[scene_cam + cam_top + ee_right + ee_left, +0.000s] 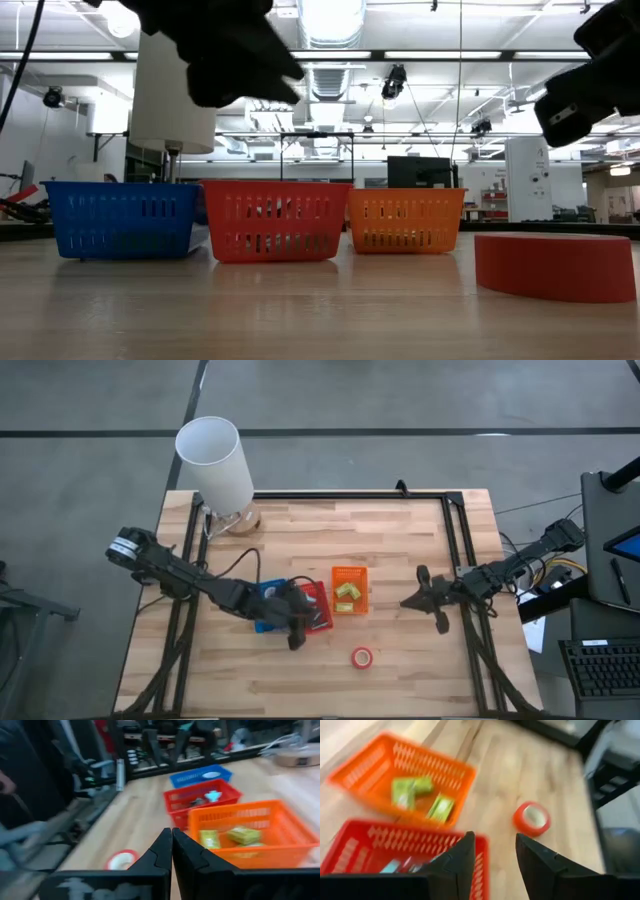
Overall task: Pick and place Stapler, Stapler remover, tape
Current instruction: Put the red tape into the blue bin
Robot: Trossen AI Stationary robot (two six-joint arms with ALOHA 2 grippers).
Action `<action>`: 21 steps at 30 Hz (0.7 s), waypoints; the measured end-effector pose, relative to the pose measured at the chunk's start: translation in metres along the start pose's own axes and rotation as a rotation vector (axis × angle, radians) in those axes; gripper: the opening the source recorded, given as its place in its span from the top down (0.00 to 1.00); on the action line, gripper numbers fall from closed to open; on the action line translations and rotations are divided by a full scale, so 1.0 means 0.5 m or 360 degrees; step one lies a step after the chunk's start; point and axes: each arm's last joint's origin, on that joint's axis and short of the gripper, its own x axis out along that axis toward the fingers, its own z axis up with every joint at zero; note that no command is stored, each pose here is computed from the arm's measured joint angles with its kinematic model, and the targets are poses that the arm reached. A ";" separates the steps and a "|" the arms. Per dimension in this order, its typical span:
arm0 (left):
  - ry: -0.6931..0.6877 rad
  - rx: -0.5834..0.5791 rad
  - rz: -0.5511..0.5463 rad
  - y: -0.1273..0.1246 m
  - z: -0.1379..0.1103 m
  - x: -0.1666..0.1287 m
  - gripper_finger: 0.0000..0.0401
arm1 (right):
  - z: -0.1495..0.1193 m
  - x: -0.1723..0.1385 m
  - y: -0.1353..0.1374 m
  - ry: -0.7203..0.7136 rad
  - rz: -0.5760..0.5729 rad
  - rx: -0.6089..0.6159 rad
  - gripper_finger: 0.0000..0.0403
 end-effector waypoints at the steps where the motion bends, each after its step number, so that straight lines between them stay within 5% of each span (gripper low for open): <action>1: -0.0048 0.0008 -0.0034 -0.001 0.000 0.001 0.64 | 0.001 0.000 0.002 -0.0002 0.0031 0.0027 0.98; 8: -0.0418 0.0027 -0.0238 0.007 -0.012 0.002 0.64 | 0.003 0.005 0.006 0.0006 0.0100 0.0308 0.98; 21: -0.0645 0.0163 -0.0283 0.012 -0.015 -0.005 0.65 | 0.057 0.090 0.061 0.0331 0.0109 0.0345 0.98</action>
